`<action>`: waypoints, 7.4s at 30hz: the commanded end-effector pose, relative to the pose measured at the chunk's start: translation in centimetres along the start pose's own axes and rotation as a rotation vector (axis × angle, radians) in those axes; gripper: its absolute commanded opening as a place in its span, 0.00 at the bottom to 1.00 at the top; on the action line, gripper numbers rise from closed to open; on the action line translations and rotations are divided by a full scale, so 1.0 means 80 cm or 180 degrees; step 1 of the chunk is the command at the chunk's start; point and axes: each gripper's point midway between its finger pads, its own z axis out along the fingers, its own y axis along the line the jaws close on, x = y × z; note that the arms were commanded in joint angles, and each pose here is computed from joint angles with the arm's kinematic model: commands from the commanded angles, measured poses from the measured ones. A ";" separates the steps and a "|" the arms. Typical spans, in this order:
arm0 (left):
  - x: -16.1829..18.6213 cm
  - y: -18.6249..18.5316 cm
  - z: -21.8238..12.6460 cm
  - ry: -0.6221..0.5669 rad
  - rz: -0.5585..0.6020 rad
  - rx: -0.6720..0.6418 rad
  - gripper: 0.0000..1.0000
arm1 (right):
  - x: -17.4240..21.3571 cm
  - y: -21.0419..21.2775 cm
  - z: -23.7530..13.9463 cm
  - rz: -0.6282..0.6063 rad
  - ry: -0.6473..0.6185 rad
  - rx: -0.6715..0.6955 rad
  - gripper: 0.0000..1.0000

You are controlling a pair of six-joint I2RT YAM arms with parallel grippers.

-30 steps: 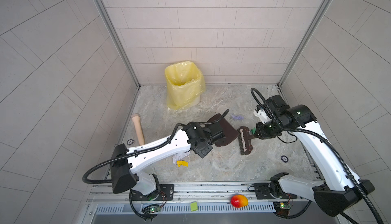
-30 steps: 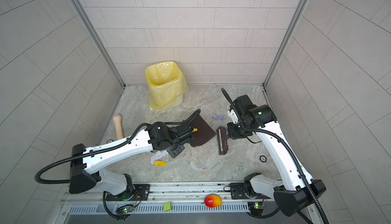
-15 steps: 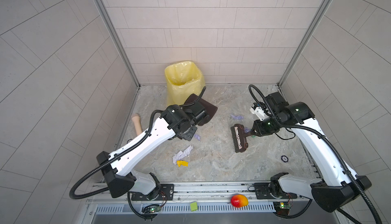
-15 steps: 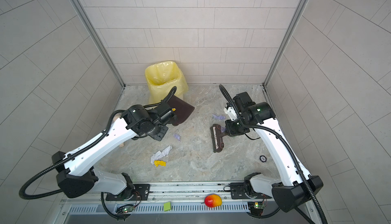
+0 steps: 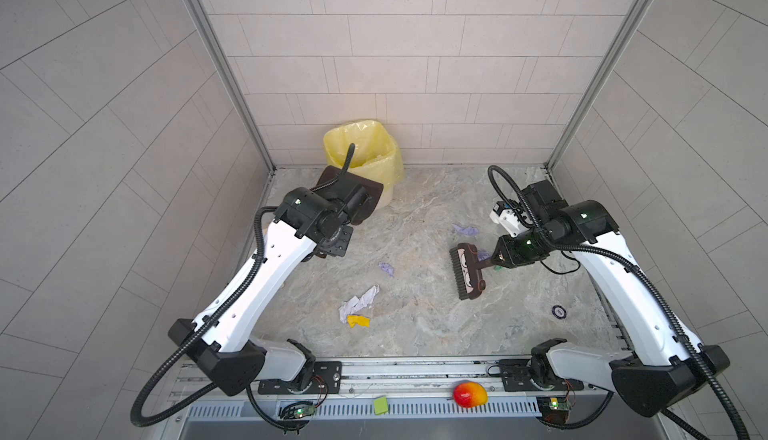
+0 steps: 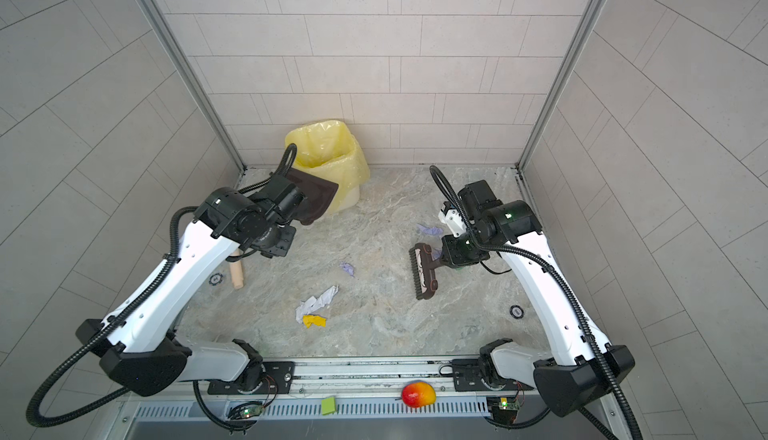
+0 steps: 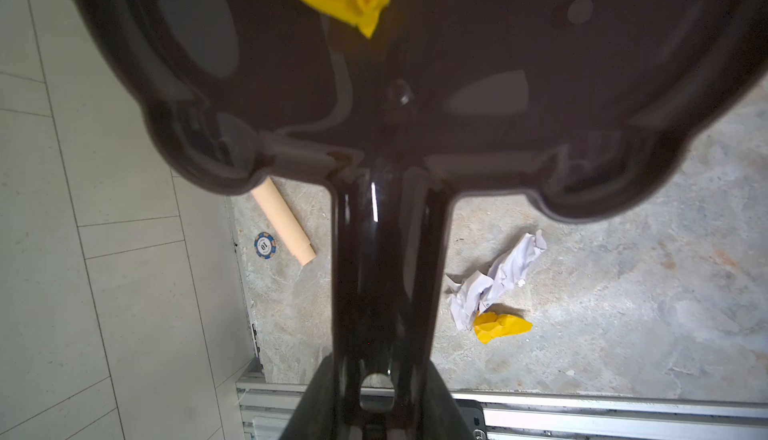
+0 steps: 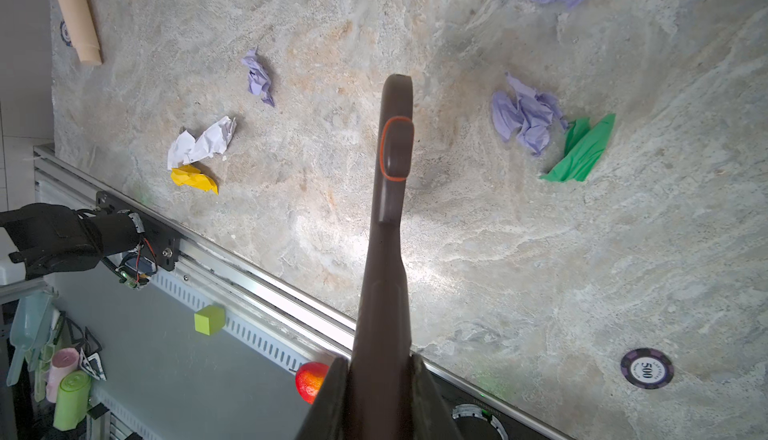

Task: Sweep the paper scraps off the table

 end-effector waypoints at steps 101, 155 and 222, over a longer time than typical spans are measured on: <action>-0.283 0.086 -0.031 -0.0984 0.1472 -0.2597 0.00 | 0.016 -0.005 -0.037 -0.0108 0.0063 0.0196 0.00; 0.101 -0.148 0.083 0.0407 0.0968 0.0451 0.00 | -0.161 0.001 0.121 -0.1951 0.0762 0.1650 0.00; 0.202 -0.268 0.083 0.0881 0.2370 0.0899 0.00 | -0.015 0.044 0.058 -0.1164 0.0823 0.1355 0.00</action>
